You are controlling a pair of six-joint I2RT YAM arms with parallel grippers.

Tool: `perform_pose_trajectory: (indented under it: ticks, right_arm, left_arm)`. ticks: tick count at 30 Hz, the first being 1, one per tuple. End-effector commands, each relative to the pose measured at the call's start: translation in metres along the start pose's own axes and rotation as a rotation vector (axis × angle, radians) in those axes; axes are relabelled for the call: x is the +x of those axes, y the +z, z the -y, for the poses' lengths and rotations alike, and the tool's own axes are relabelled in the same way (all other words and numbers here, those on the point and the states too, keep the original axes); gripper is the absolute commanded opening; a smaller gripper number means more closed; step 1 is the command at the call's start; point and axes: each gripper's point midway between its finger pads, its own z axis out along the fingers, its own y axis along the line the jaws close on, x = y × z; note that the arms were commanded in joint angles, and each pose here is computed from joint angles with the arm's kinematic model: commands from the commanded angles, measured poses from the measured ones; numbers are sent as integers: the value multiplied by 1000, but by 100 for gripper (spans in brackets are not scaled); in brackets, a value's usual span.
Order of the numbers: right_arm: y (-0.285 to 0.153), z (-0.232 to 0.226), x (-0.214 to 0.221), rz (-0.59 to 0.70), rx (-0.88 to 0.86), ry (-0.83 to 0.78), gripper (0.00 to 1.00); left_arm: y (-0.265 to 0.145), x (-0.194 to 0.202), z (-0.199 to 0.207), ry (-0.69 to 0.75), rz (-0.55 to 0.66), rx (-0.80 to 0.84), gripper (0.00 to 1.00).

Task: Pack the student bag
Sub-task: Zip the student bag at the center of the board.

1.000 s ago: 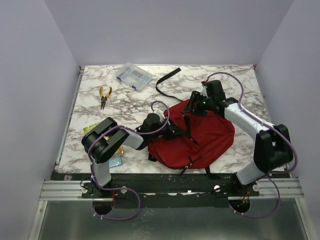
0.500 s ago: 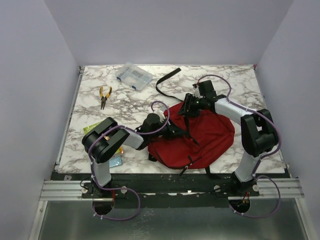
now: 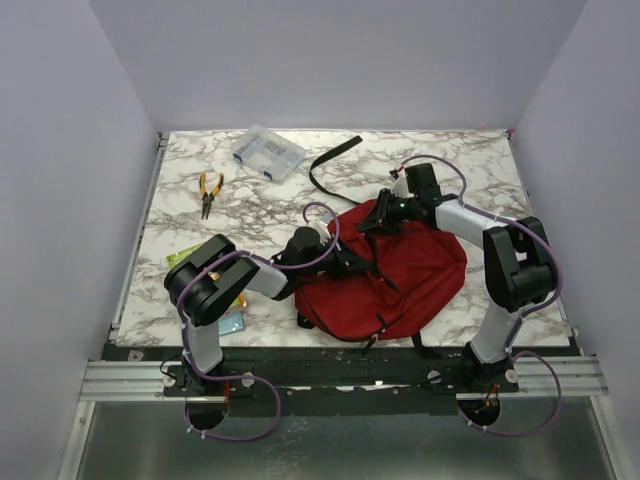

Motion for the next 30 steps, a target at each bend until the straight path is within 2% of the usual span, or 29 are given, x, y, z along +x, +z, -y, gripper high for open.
perform_pose_trajectory:
  ticks: [1, 20, 30]
  right_arm:
    - [-10, -13, 4, -20, -88, -8, 19]
    - [-22, -37, 4, -9, -202, -59, 18]
    - [-17, -25, -1, 26, -149, -117, 30]
  left_arm:
    - [0, 5, 2, 17, -22, 22, 0]
    - [0, 6, 4, 14, -24, 25, 0]
    - [-2, 6, 5, 14, -23, 27, 0]
